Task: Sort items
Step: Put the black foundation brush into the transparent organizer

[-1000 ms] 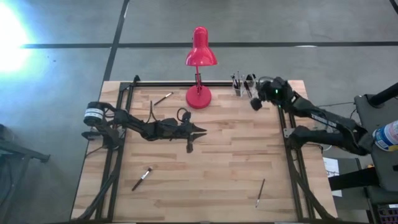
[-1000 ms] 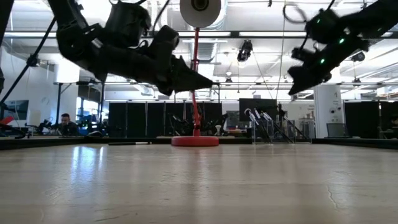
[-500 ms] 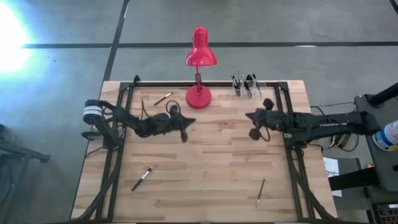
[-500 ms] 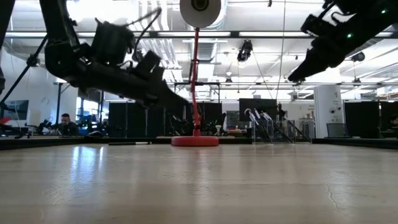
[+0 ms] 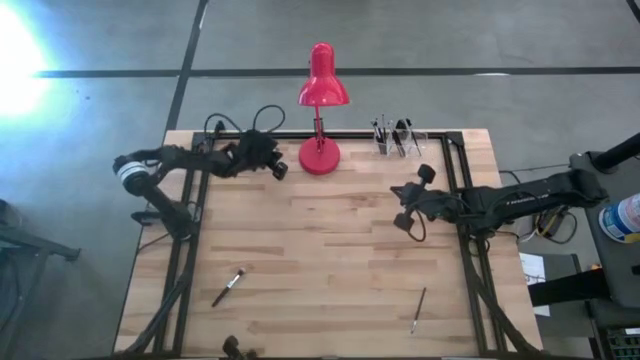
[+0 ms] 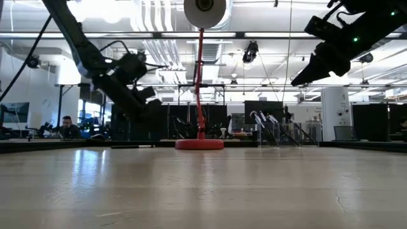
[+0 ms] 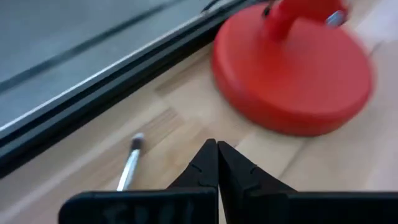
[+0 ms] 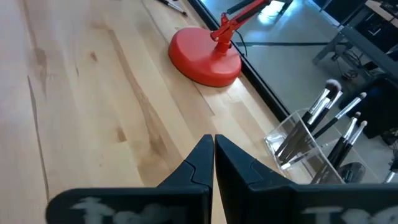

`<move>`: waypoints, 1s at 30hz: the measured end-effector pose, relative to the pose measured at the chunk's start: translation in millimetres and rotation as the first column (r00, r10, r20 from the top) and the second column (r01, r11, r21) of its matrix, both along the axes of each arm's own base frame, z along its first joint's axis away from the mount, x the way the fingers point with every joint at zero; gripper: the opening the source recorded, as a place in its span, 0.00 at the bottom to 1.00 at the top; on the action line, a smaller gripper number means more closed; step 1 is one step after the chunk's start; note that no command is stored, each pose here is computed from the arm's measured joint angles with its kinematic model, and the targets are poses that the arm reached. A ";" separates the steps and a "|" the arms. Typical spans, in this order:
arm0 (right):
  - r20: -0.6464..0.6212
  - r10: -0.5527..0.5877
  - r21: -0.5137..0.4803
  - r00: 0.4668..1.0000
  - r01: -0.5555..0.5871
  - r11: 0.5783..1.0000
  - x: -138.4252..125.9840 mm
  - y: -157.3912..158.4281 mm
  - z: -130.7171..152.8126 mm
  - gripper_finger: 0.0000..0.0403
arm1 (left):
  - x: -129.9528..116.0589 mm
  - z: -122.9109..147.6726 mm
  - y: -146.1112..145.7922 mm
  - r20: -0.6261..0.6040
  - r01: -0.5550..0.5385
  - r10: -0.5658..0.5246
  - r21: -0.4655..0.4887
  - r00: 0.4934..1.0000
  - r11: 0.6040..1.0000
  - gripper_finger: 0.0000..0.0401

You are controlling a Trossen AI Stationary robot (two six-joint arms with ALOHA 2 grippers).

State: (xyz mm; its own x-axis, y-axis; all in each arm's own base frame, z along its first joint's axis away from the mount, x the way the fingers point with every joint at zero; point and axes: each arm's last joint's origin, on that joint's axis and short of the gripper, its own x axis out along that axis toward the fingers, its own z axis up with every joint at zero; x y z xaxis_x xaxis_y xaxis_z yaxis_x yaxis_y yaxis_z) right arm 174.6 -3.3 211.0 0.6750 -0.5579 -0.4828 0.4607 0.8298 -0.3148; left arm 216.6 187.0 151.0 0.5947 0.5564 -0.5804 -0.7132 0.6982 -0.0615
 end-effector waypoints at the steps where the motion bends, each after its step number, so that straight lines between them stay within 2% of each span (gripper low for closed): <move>1: -0.004 0.000 -0.001 1.000 0.000 1.000 1.5 0.1 -1.1 0.02 | 0.3 0.2 3.9 -0.034 0.003 -0.003 -0.007 0.999 1.000 0.00; 5: -0.027 0.000 -0.003 1.000 0.000 1.000 5.6 0.5 -5.7 0.02 | 3.3 2.7 13.7 -0.130 0.004 -0.006 -0.015 0.992 1.000 0.00; 7: -0.041 0.001 -0.005 0.999 -0.001 1.000 7.6 0.6 -8.2 0.02 | 5.2 7.6 19.4 -0.136 -0.002 0.004 0.013 0.991 1.000 0.00; 14: -0.084 0.002 -0.009 0.996 -0.003 1.000 12.3 1.0 -15.8 0.02 | 2.4 17.6 41.8 -0.189 -0.062 0.056 -0.025 0.980 0.998 0.04; 21: -0.090 0.010 -0.018 0.996 -0.011 1.000 15.7 1.3 -18.0 0.02 | 9.3 7.0 54.6 -0.264 -0.055 0.031 -0.085 0.964 0.995 0.18; 30: -0.080 0.013 -0.019 0.997 -0.015 1.000 16.4 1.4 -17.0 0.02 | 12.2 -4.2 70.2 -0.297 -0.077 0.047 -0.090 0.954 0.993 0.21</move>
State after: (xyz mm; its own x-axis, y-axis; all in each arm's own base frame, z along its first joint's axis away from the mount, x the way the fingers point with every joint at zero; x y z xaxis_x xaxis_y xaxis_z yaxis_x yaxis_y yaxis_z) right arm 191.0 -1.9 194.0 0.6428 -0.5586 -0.5242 0.4217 0.8293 -0.3666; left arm 228.8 257.2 146.8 0.3556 0.5172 -0.7785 -0.7517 0.6532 0.0906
